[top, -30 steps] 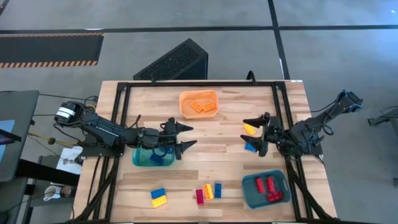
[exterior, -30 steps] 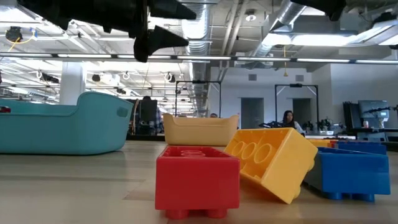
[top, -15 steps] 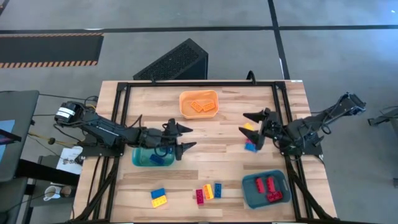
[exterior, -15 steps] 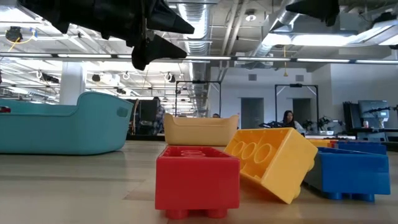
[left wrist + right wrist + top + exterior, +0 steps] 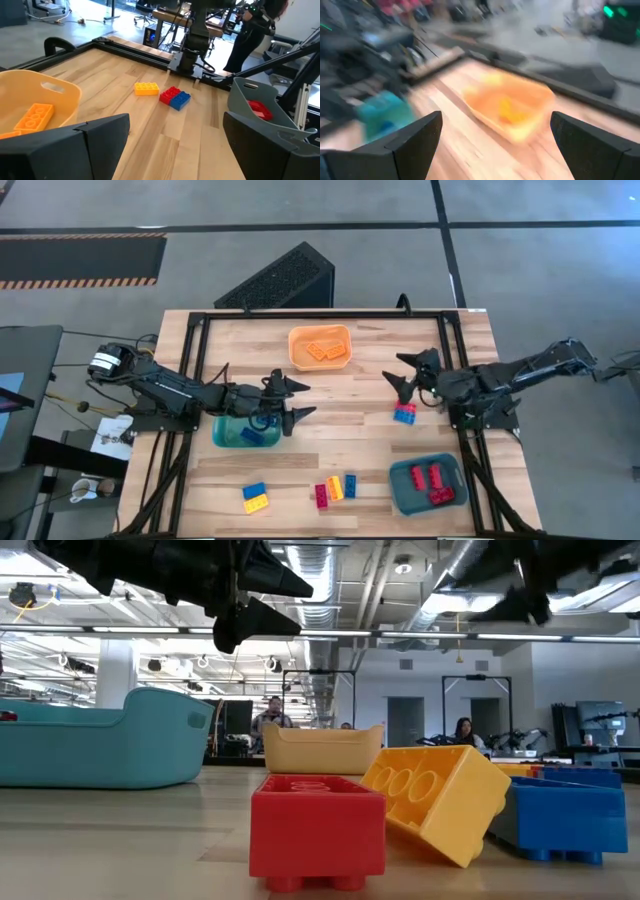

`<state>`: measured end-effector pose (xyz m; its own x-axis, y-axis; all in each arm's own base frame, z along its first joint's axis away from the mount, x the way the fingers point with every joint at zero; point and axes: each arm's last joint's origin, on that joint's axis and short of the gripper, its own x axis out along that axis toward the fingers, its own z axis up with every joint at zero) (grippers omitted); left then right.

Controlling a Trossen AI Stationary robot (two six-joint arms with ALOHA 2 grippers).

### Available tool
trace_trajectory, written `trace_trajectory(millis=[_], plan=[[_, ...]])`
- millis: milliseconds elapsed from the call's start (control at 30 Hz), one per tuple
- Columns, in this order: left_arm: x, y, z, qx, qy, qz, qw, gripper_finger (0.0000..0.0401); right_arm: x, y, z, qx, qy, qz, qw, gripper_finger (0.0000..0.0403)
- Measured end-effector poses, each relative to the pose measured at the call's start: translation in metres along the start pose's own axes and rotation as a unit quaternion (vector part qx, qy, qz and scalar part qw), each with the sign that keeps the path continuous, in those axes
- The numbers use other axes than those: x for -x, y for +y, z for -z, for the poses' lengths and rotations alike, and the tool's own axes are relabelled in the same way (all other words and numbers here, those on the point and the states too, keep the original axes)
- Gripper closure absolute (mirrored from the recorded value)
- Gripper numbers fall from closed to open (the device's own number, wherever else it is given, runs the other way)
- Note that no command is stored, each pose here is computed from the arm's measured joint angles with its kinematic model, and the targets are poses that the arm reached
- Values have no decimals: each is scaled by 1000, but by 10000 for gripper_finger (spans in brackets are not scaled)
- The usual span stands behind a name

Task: Sort & place blocks by color
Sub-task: Put the yellow game piece into the orange bin

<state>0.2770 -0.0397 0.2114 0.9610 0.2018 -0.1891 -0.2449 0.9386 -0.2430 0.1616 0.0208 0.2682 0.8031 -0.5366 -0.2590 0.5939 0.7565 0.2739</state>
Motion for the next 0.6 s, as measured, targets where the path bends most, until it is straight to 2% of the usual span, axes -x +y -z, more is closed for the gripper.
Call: trace_trajectory(millis=[167, 333, 600], plan=[[0, 0, 0, 0, 0, 0, 1000, 92, -4, -24, 18, -12, 97, 77, 992, 8], [0, 0, 0, 0, 0, 0, 1000, 92, -5, -40, 27, -17, 193, 104, 976, 8], [0, 0, 0, 1, 0, 0, 1000, 92, -12, -49, 37, 12, 258, 150, 954, 8]])
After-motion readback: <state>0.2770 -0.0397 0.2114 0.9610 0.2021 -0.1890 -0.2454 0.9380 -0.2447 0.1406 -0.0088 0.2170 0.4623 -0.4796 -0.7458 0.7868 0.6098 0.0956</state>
